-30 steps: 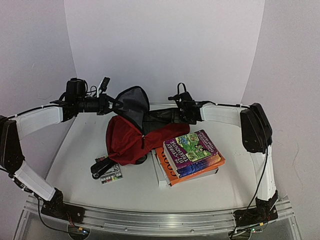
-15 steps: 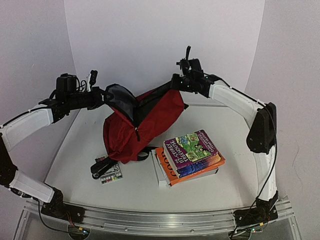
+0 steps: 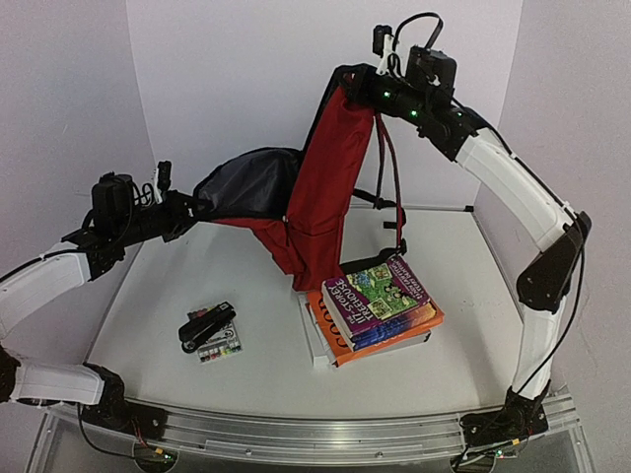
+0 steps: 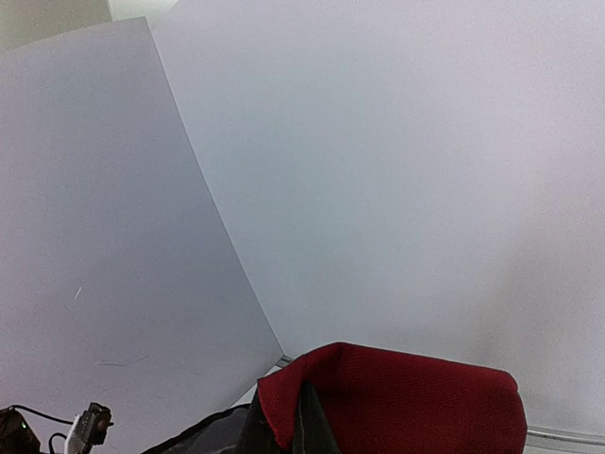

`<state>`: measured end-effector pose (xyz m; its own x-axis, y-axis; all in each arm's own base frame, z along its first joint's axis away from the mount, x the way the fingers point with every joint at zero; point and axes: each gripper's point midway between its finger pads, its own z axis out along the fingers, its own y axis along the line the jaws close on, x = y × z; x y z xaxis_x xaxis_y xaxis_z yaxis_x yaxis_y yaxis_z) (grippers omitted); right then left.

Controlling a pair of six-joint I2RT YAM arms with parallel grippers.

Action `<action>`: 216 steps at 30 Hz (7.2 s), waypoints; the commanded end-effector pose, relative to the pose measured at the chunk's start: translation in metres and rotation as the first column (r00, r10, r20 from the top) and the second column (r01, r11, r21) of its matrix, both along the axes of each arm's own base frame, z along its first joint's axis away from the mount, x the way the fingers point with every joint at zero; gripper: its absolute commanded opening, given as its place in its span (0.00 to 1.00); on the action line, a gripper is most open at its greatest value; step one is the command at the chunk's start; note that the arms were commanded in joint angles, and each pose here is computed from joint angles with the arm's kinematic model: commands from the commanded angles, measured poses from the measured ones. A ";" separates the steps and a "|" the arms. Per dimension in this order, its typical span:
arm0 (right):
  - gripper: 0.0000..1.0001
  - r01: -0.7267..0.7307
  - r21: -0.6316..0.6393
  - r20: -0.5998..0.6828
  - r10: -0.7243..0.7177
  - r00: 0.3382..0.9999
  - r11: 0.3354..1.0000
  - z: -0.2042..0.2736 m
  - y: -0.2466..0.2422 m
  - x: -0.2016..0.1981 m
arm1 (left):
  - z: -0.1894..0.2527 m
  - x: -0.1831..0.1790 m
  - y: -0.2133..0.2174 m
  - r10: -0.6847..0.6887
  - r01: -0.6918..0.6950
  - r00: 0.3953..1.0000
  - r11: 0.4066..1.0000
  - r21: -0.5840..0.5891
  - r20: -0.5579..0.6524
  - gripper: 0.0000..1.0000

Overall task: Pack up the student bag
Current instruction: Adjust the student bag at the center of the board, then pick up the book from the center of the board.

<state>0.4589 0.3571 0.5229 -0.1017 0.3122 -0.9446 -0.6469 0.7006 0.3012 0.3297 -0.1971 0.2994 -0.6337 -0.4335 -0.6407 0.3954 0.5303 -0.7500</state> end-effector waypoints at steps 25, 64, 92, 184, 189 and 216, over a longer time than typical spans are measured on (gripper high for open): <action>0.00 -0.534 -0.102 0.181 0.544 0.820 0.839 0.009 0.055 -0.084 | 0.042 0.048 0.044 0.139 -0.229 0.965 0.856 0.464 0.220 1.00; 0.71 -0.371 -0.093 0.053 0.376 0.925 0.924 -0.031 0.047 -0.066 | 0.155 0.090 -0.120 -0.307 -0.072 0.723 0.857 0.510 0.619 0.00; 0.63 -0.413 -0.121 -0.238 0.377 0.895 0.903 -0.208 0.062 -0.169 | 0.188 0.110 -0.066 0.012 -0.274 0.881 0.828 0.489 0.474 0.00; 0.57 -0.204 -0.123 -0.863 -0.003 0.506 0.971 -0.398 -0.131 -0.215 | 0.075 0.062 0.043 0.230 -0.309 0.947 0.844 0.439 0.224 0.00; 0.57 -0.211 -0.099 -0.873 0.017 0.487 0.972 -0.404 -0.126 -0.222 | 0.074 0.062 0.043 0.228 -0.305 0.948 0.848 0.434 0.221 0.00; 0.80 -0.100 -0.540 -0.466 -0.197 0.863 0.836 -0.326 -0.080 -0.218 | 0.076 0.069 0.055 0.259 -0.329 0.941 0.846 0.420 0.217 0.00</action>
